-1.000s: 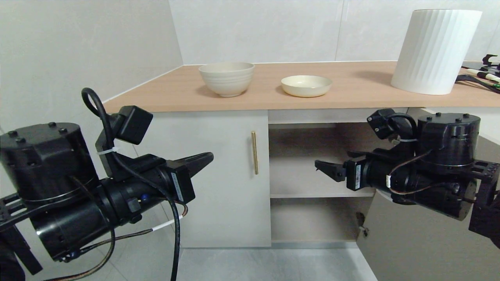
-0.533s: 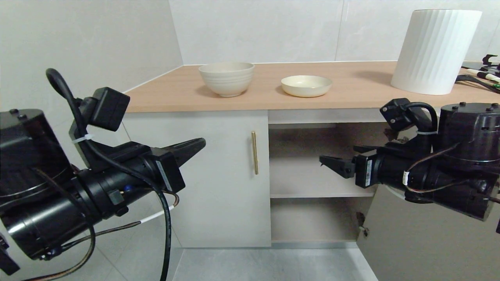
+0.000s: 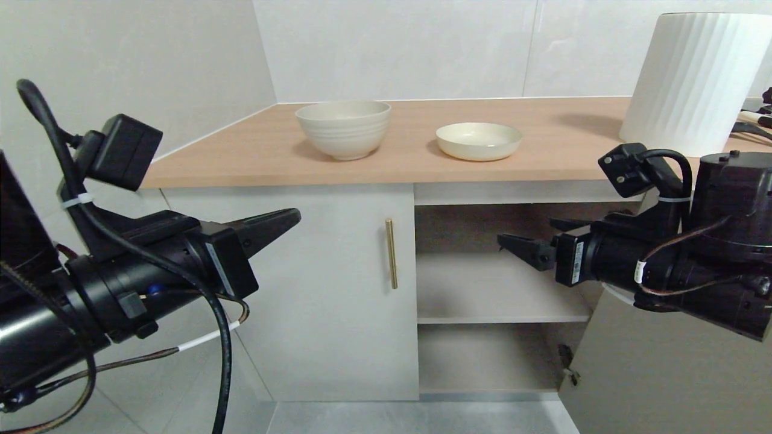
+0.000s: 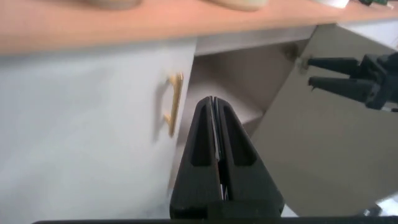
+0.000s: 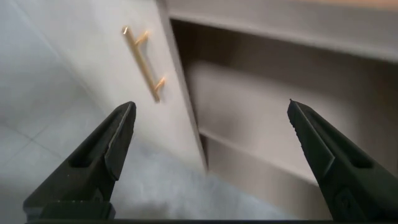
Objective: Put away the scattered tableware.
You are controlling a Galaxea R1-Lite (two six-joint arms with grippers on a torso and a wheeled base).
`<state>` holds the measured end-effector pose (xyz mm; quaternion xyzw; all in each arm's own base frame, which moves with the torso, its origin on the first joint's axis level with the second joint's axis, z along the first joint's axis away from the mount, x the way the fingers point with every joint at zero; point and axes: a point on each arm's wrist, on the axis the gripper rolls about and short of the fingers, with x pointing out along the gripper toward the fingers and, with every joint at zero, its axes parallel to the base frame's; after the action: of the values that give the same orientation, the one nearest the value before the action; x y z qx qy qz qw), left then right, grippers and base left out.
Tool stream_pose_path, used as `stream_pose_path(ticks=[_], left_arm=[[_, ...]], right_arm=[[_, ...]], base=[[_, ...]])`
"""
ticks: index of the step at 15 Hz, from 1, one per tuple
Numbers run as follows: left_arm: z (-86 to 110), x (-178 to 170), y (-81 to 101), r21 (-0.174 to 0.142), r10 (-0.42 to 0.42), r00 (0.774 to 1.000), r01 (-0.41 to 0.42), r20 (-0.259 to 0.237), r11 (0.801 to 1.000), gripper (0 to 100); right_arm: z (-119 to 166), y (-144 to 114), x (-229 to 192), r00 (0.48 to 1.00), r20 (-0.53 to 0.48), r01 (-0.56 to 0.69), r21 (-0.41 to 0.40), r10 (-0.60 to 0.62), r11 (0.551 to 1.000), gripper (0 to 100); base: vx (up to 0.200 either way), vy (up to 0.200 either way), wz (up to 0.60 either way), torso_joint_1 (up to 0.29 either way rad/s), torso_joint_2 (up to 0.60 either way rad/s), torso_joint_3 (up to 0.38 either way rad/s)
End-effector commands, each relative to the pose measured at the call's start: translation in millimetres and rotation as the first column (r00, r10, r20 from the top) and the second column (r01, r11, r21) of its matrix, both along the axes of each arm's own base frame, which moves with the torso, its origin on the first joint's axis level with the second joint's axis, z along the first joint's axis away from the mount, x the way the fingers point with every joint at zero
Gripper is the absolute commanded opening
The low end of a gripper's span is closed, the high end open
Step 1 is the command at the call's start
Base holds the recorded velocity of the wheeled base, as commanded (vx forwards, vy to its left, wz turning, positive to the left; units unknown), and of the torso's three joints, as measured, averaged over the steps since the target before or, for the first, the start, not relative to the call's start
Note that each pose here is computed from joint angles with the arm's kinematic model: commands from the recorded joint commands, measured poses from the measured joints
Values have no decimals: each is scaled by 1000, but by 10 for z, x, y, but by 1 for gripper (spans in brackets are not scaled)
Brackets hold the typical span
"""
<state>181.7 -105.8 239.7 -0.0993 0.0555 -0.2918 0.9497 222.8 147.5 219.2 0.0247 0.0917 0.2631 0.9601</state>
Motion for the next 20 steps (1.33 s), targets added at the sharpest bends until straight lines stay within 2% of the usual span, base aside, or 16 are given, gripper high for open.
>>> stream_pose_path(ticks=[1, 4, 5, 9, 12, 14, 20], left_arm=[[50, -56, 31, -12, -1, 1000, 1, 20, 1000, 0], [129, -132, 72, -31, -2, 999, 4, 53, 1000, 0], [144, -149, 81, -34, -2, 998, 4, 60, 999, 0], [153, -149, 81, -36, -3, 998, 6, 63, 999, 0], [135, -130, 73, -30, -2, 999, 4, 50, 1000, 0], [127, -130, 73, -27, -4, 999, 5, 43, 1000, 0], [145, -135, 76, -30, -4, 999, 5, 48, 1000, 0]], right_arm=[[11, 23, -35, 1000, 4, -15, 2, 15, 1000, 100], [30, -20, -114, 1000, 10, -22, 9, 22, 1000, 100], [53, -12, -118, 1000, 6, -28, 33, 28, 999, 100], [165, 106, -18, 997, 73, -40, 71, 34, 997, 100], [168, 141, 46, 995, 100, -1, 91, -9, 996, 100], [182, 131, 45, 993, 106, 32, 93, -42, 995, 100], [180, 124, 29, 994, 104, 34, 88, -43, 995, 100]], base=[[200, 0, 0, 2, 7, 7], [0, 0, 0, 0, 0, 0], [0, 0, 0, 0, 0, 0], [0, 0, 0, 0, 0, 0], [0, 0, 0, 0, 0, 0], [0, 0, 0, 0, 0, 0], [0, 0, 0, 1, -46, -42]])
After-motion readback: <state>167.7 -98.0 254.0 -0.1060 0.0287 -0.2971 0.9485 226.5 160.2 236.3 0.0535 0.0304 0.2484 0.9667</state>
